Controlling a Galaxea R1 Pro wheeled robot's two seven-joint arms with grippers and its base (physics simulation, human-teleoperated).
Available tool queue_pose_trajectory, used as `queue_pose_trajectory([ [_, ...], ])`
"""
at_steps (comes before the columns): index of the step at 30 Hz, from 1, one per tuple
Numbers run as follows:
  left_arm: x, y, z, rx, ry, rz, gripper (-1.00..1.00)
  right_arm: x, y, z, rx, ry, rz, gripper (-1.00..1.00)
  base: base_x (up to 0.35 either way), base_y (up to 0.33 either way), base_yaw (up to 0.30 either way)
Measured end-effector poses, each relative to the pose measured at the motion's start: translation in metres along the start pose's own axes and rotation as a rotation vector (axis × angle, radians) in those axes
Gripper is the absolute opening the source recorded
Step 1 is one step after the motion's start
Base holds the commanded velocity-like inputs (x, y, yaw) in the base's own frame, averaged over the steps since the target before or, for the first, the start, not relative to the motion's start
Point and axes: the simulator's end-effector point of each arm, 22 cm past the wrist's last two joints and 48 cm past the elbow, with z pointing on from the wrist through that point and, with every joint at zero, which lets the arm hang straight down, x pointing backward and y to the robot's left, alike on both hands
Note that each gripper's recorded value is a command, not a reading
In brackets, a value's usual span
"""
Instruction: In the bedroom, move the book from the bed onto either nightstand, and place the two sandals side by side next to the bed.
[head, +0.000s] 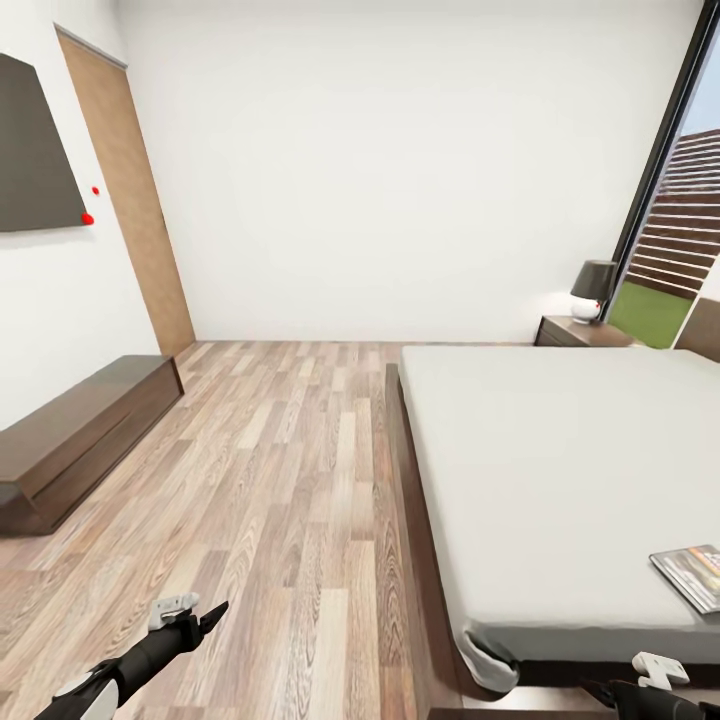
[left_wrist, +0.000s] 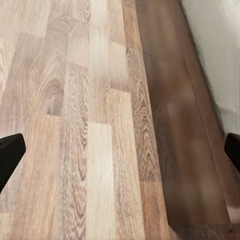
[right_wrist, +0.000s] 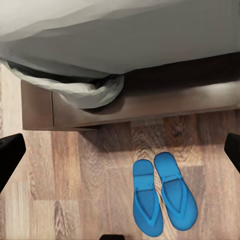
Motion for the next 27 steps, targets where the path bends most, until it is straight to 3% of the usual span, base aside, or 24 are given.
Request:
queue_pose_trajectory([
  [11,-0.015,-0.008,-0.009,0.0,0.0,0.0,1.0,-0.01,0.006,-0.015,-0.001,0.001,0.0,1.0,0.0,0.0,0.0],
  [15,-0.015,-0.008,-0.009,0.0,0.001,0.0,1.0,-0.005,0.022,-0.007,-0.025,0.006,0.004,1.0,0.0,0.0,0.0],
  [27,-0.017,-0.01,-0.011,0.0,0.0,0.0,1.0,-0.013,0.026,-0.008,-0.028,-0.026,-0.016,1.0,0.0,0.0,0.0],
])
